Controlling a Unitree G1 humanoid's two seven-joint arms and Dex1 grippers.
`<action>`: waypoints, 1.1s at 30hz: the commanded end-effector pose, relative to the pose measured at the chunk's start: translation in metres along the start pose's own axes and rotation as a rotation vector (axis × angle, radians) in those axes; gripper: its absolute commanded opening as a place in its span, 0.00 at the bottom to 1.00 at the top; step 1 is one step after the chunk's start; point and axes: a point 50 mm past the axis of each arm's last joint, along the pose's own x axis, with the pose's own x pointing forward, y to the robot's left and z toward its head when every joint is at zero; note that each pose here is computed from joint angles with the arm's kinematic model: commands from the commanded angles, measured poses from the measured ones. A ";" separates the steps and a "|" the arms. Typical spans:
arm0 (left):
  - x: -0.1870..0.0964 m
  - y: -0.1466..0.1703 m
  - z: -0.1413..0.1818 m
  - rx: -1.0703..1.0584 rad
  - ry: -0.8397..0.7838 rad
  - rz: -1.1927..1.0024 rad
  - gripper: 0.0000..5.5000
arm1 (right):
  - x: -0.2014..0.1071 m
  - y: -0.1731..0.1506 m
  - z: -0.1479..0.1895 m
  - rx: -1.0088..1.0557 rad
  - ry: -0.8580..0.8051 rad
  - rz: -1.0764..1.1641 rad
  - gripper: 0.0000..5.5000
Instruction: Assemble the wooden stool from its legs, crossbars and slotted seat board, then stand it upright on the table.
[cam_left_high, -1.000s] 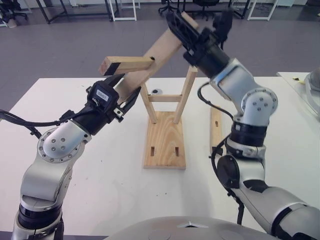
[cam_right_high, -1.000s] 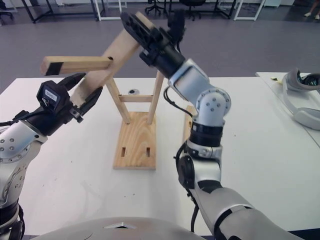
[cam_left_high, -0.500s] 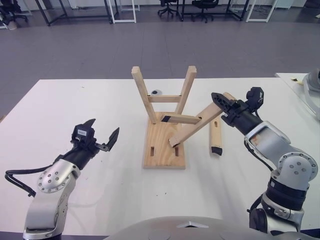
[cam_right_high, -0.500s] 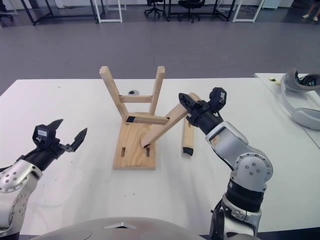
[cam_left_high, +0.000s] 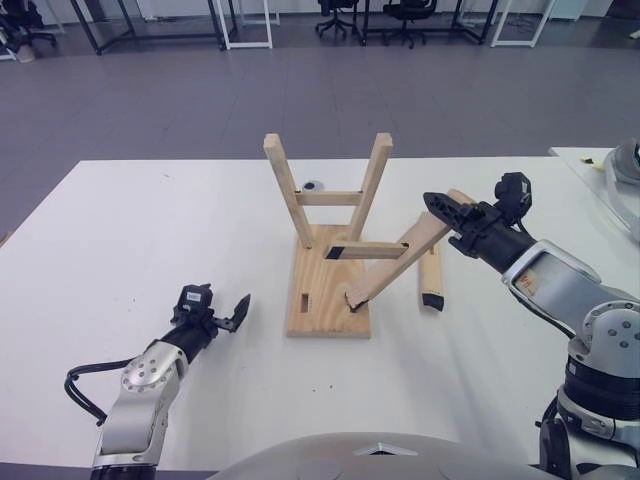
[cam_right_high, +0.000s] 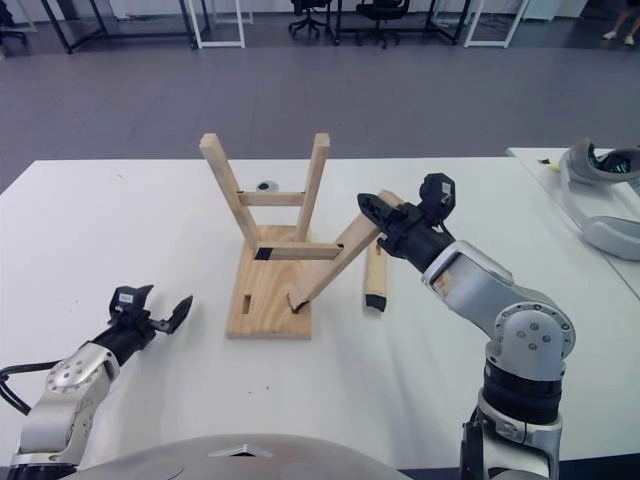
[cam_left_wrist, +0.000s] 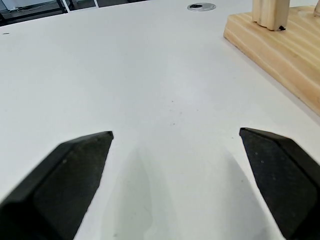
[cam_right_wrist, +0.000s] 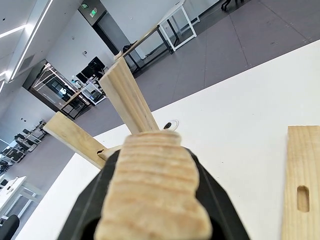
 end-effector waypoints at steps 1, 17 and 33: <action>0.002 0.003 0.007 0.010 -0.019 0.014 0.85 | 0.001 -0.018 -0.018 -0.091 0.130 -0.213 0.19; 0.005 0.001 0.026 -0.018 -0.077 0.044 0.85 | 0.030 -0.022 -0.010 -0.539 0.056 -0.204 0.20; 0.007 0.001 0.024 -0.016 -0.056 0.057 0.85 | 0.016 -0.058 -0.071 -0.396 0.285 -0.244 0.20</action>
